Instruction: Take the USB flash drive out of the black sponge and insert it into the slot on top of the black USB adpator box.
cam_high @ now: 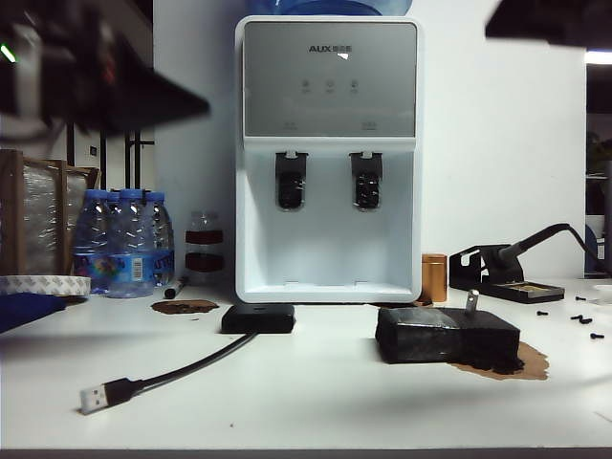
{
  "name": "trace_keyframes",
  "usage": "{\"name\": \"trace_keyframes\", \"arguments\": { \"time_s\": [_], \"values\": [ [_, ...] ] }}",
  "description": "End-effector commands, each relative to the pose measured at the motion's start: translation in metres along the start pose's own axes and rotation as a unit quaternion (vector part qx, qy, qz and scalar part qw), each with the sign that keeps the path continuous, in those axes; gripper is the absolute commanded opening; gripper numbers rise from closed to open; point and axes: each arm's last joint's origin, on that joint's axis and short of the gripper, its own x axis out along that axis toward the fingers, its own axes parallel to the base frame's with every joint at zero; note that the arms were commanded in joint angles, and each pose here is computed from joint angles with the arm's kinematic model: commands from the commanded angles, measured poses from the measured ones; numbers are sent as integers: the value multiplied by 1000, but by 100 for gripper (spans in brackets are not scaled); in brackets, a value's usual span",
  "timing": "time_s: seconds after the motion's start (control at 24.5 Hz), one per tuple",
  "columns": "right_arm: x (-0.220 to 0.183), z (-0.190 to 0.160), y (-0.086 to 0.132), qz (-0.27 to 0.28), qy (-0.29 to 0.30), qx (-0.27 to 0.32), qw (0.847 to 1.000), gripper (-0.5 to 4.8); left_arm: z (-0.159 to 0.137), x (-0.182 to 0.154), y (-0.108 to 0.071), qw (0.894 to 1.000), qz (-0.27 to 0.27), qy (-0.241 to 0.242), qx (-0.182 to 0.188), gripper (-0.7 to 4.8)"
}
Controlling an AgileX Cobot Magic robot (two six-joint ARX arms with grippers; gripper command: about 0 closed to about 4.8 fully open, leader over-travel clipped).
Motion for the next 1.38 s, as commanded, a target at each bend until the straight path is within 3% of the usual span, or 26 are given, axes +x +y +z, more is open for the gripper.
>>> {"name": "trace_keyframes", "arguments": {
  "time_s": [0.04,0.45,0.53,0.61,0.65,0.73,0.77,0.94,1.14,1.26,1.38],
  "values": [
    [6,-20,5,-20,41,35,998,269,-16,23,4,998,-49,23,9,-4],
    [29,-71,25,-20,105,56,993,289,-24,75,-10,991,-120,49,33,-4],
    [31,-77,24,-30,112,77,990,298,-29,84,-21,988,-128,61,56,-4],
    [32,-83,24,-49,115,108,986,301,-39,96,-42,982,-126,92,104,-4],
    [34,-83,21,-72,108,123,984,277,-45,104,-56,978,-131,105,125,-4],
    [37,-84,16,-86,107,124,983,183,-49,111,-69,976,-128,111,134,-4],
    [37,-85,15,-84,108,122,983,182,-50,113,-71,976,-126,112,136,-4],
    [37,-89,17,-65,122,80,987,183,-52,124,-73,978,-89,122,143,-4],
    [38,-98,19,-36,144,15,989,204,-58,146,-61,979,-64,130,145,-4],
    [38,-98,19,-21,144,-25,989,285,-60,153,-58,979,-57,133,145,-4],
    [38,-96,19,-32,135,-23,990,287,-63,154,-58,978,-66,136,142,-4]
  ]
}}
